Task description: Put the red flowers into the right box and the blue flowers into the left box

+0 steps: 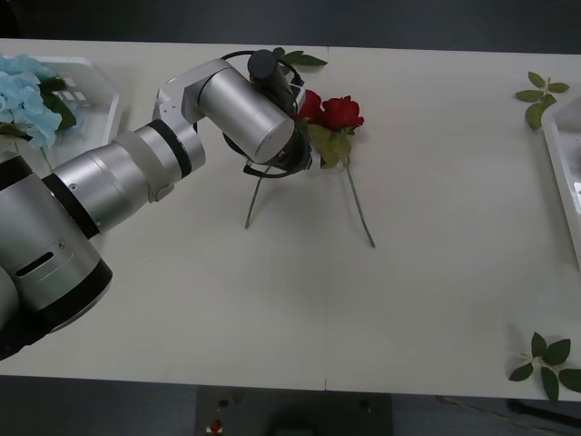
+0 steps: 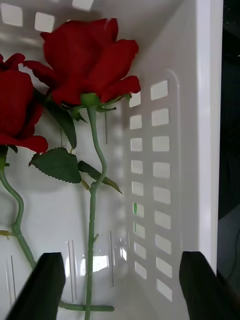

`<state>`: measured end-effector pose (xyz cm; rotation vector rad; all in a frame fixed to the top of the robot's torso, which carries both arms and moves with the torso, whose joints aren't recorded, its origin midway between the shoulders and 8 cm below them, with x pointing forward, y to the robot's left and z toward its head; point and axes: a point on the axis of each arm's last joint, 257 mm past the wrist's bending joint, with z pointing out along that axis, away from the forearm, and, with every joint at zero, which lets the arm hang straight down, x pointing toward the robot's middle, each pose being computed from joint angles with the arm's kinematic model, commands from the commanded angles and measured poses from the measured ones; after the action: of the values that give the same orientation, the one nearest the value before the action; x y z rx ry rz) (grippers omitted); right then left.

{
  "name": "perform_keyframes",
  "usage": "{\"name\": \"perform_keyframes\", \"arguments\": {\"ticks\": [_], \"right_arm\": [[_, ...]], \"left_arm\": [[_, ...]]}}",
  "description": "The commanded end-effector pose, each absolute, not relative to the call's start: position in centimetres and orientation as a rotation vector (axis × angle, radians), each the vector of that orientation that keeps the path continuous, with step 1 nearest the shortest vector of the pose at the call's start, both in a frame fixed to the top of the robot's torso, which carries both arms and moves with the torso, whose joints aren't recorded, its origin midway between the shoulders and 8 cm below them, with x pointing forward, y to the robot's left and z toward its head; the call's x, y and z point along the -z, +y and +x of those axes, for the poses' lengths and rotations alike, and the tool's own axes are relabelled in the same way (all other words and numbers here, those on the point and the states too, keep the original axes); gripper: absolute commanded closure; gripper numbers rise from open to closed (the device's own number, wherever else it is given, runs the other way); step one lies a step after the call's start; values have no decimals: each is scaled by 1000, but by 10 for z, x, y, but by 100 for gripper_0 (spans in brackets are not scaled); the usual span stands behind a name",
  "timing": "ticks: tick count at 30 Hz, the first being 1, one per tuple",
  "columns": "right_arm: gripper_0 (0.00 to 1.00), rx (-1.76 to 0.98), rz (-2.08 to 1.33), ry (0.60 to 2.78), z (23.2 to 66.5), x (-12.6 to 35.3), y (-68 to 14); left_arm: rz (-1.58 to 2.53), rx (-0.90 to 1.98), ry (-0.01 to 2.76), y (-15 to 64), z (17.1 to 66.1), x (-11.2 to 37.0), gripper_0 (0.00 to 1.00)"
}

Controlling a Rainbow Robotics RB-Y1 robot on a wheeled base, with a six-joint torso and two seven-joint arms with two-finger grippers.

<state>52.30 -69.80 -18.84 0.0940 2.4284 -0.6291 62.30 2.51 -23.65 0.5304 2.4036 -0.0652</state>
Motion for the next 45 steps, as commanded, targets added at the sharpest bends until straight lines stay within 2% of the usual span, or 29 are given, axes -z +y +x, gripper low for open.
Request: {"name": "perform_keyframes", "arguments": {"ticks": [1,8,13,28,29,30,31,32,35,42,44,45], "right_arm": [[19,605,117,2392,532,177,-695],[19,583,119,2389,534,173,-692],[19,523,97,2432,531,151,-680],[19,318,-112,2545,511,27,-590],[19,291,-123,2542,510,19,-583],[19,274,-129,2543,510,17,-579],[19,249,-140,2539,509,8,-574],[19,222,-158,2531,510,2,-567],[19,153,-197,2515,510,-12,-551],[19,-123,-368,2468,511,-18,-486],[19,-196,-406,2457,509,-17,-470],[19,-257,-444,2452,507,-15,-456]], "left_arm": [[469,29,2358,38,644,212,0],[470,19,2344,42,649,220,0],[480,30,2343,40,648,232,0],[511,47,2327,32,645,243,0],[515,47,2324,31,645,243,15],[521,44,2321,31,645,242,24],[524,39,2321,31,645,243,39],[534,35,2316,29,645,243,47],[542,26,2311,30,646,242,53],[557,17,2308,30,646,243,54],[563,19,2306,29,645,242,79],[564,17,2306,29,645,243,100]]}}
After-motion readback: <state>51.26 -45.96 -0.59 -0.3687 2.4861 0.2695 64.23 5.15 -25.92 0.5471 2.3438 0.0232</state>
